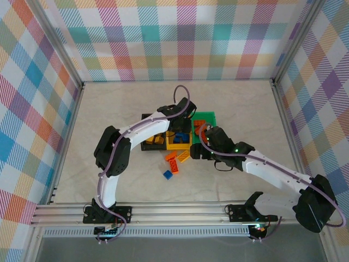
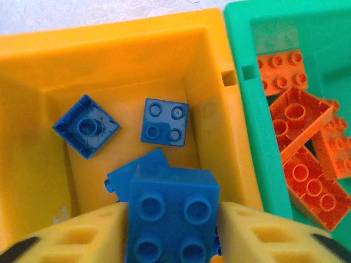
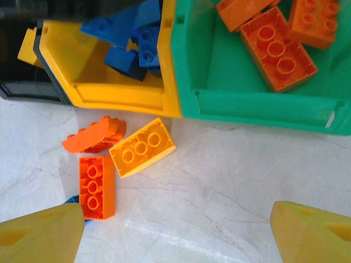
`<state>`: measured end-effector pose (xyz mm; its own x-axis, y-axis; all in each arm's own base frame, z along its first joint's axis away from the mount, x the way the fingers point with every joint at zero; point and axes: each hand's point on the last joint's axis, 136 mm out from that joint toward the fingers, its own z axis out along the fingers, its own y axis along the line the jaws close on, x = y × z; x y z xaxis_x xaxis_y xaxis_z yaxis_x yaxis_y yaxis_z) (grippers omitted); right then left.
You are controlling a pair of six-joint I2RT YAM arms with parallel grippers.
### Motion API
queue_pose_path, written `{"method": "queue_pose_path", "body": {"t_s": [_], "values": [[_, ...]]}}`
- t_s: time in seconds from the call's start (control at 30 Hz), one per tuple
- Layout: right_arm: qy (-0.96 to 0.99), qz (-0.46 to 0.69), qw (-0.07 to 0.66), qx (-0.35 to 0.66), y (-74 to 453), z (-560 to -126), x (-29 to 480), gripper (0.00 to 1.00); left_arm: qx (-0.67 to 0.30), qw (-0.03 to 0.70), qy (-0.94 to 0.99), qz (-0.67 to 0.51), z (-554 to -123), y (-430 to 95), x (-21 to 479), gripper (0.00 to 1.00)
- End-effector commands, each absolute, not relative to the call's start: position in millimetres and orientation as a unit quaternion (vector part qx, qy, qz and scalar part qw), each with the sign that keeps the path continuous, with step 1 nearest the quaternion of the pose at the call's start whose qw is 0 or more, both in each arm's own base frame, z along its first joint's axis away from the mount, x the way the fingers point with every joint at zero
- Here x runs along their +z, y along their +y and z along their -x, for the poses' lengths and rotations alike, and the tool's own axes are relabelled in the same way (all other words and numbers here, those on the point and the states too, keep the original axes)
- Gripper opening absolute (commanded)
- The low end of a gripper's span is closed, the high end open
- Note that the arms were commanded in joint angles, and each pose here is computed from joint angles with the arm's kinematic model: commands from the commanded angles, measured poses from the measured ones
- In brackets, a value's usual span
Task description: Sort the legos into containers by color
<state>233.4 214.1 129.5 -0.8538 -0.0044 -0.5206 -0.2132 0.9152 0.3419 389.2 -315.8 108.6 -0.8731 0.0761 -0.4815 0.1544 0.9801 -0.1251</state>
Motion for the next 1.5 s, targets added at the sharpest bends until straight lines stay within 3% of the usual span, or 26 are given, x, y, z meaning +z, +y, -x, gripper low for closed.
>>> {"method": "queue_pose_path", "body": {"t_s": [0.0,0.17,0.3,0.57,0.8,0.97,1.2,1.47], "values": [[0.935,0.080,0.254,0.235,227.6,-222.2,133.7,0.89,-0.102,0.260,0.959,-0.053,-393.8,-317.7,139.2,0.64],[0.928,0.141,0.239,0.250,251.4,-203.2,127.6,0.90,-0.152,0.296,0.942,-0.041,-378.4,-312.9,185.2,0.88],[0.920,0.204,0.213,0.258,284.6,-177.8,115.9,0.90,-0.174,0.316,0.932,-0.030,-344.0,-288.5,205.6,1.00],[0.907,0.304,0.179,0.228,344.5,-140.5,82.8,0.85,-0.116,0.337,0.933,0.038,-262.1,-175.8,184.4,1.00],[0.886,0.361,0.192,0.221,384.6,-144.9,80.4,0.77,-0.081,0.341,0.932,0.088,-212.5,-109.4,167.5,1.00],[0.888,0.382,0.177,0.187,399.2,-162.4,65.1,0.70,-0.076,0.339,0.933,0.098,-199.0,-93.7,164.2,1.00],[0.902,0.371,0.171,0.138,394.4,-185.8,48.0,0.69,-0.079,0.356,0.924,0.112,-190.4,-79.9,172.9,1.00],[0.917,0.369,0.121,0.090,362.8,-170.3,28.6,0.64,-0.087,0.361,0.922,0.111,-187.8,-78.2,179.0,1.00]]}}
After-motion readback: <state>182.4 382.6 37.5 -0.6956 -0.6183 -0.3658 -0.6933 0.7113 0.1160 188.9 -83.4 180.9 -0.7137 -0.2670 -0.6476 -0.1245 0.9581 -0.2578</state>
